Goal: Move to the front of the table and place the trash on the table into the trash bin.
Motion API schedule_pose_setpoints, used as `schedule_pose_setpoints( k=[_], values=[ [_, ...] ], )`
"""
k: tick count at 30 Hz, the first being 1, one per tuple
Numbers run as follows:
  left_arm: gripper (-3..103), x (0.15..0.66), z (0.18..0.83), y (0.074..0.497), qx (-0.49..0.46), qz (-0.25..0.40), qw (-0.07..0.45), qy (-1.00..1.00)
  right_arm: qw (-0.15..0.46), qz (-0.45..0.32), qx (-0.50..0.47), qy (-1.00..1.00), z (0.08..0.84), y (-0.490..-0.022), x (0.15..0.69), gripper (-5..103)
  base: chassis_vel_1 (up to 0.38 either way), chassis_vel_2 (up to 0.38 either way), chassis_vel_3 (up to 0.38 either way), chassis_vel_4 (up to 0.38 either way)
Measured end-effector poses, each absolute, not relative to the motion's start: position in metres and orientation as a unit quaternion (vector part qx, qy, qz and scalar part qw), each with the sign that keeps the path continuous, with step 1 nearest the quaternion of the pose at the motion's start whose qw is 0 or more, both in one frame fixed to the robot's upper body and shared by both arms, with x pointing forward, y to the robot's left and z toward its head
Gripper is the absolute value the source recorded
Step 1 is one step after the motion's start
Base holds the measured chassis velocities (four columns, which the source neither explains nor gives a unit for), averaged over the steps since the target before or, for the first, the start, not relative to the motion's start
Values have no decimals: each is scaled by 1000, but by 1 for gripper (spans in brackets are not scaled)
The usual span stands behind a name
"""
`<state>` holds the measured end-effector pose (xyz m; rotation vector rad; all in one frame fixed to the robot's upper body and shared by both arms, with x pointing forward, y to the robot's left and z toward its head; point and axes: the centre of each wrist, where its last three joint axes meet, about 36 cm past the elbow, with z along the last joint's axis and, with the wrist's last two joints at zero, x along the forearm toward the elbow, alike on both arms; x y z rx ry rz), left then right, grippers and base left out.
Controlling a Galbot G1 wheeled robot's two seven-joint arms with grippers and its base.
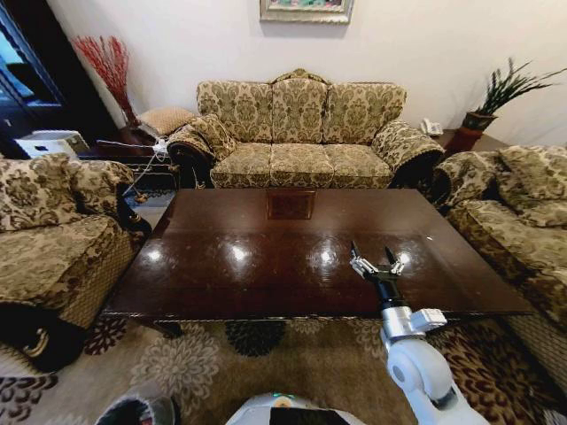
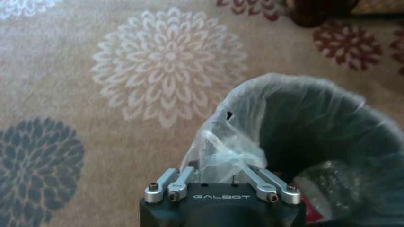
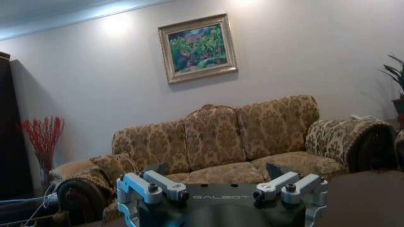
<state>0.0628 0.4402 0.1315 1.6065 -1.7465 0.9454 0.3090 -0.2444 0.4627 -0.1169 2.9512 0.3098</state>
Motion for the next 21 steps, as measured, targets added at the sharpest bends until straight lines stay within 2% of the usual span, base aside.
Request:
schedule_pose_setpoints(
  k=[3,5,6,7,8,10,11,13,16,19,21],
  values=[
    [34,56,136,441,600,349,290,-658,89,108,-37,990,463,-245,313,100,0,0,0,0],
    [44,44,138,442,598,343,298,-661,91,112,-35,989,463,-247,316,100,0,0,0,0],
    [44,40,138,441,597,341,300,-661,93,113,-33,989,463,-248,318,100,0,0,0,0],
    [56,32,137,440,594,342,303,-662,94,116,-30,988,463,-250,320,100,0,0,0,0],
    [56,32,137,440,594,342,303,-662,94,116,-30,988,463,-250,320,100,0,0,0,0],
    [66,22,136,435,583,348,303,-669,96,120,-28,988,463,-251,320,100,0,0,0,0],
    [66,22,136,435,583,348,303,-669,96,120,-28,988,463,-251,320,100,0,0,0,0],
    [77,15,139,435,579,358,283,-675,96,123,-26,987,462,-252,317,100,0,0,0,0],
    [82,8,148,441,581,364,263,-679,98,126,-23,987,463,-254,315,100,0,0,0,0],
    [97,-15,163,456,580,356,237,-693,102,127,-16,986,466,-258,317,100,0,0,0,0],
    [99,-25,168,461,577,347,234,-701,103,127,-14,986,466,-259,318,100,0,0,0,0]
  ],
)
